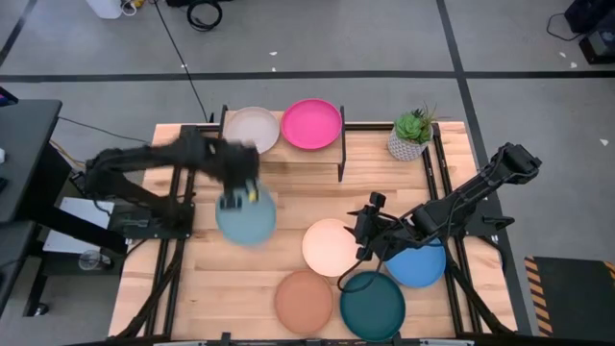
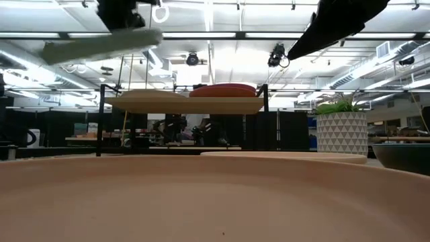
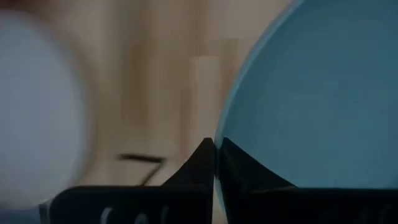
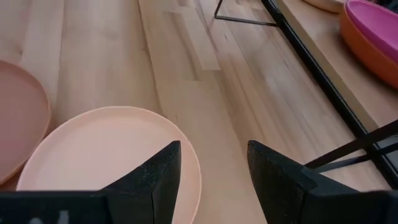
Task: Place and stack plates onto a shelf
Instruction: Stack the light blue plate on top of the gray plate on the shelf
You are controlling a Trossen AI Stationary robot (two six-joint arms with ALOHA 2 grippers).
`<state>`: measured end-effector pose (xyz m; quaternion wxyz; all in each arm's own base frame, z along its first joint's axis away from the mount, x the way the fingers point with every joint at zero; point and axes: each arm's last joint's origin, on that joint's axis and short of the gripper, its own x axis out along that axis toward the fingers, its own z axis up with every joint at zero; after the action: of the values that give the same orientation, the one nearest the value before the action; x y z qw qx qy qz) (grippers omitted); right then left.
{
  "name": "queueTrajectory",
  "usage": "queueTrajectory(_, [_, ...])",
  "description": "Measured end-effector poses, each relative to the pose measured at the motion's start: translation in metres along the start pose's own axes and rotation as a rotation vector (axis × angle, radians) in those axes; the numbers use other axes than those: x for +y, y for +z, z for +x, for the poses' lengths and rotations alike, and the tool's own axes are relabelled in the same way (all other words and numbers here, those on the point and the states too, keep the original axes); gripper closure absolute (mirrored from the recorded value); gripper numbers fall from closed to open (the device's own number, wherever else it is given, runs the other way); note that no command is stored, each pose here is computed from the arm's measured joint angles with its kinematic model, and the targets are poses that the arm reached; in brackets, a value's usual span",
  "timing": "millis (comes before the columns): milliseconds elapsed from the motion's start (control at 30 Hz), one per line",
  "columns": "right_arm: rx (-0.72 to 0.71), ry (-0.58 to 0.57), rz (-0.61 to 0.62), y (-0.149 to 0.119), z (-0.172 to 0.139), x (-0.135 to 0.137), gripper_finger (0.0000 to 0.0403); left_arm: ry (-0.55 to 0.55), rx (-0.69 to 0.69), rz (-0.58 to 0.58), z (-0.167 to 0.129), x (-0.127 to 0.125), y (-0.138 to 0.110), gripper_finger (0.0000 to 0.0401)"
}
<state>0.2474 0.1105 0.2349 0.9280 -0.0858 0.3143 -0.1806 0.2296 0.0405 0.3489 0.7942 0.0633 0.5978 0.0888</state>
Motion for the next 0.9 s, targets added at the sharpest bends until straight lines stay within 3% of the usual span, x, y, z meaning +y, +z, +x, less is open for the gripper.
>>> queueTrajectory(267, [0.000, -0.006, -0.005, 0.002, 0.004, -0.004, 0.0211, 0.131, -0.156, -0.276, -0.024, 0.111, -0.019, 0.0387])
queueTrajectory(500, [-0.014, -0.012, -0.012, 0.005, 0.007, -0.006, 0.0211, 0.199, -0.098, -0.558, -0.009, 0.182, -0.029, 0.0387])
queueTrajectory(700, [-0.019, -0.010, -0.031, 0.006, 0.007, -0.006, 0.0211, 0.168, -0.020, -0.648, 0.020, 0.221, -0.039, 0.0387])
queueTrajectory(900, [-0.019, -0.011, -0.048, 0.006, 0.007, -0.006, 0.0211, 0.083, 0.003, -0.702, 0.043, 0.242, -0.048, 0.0387])
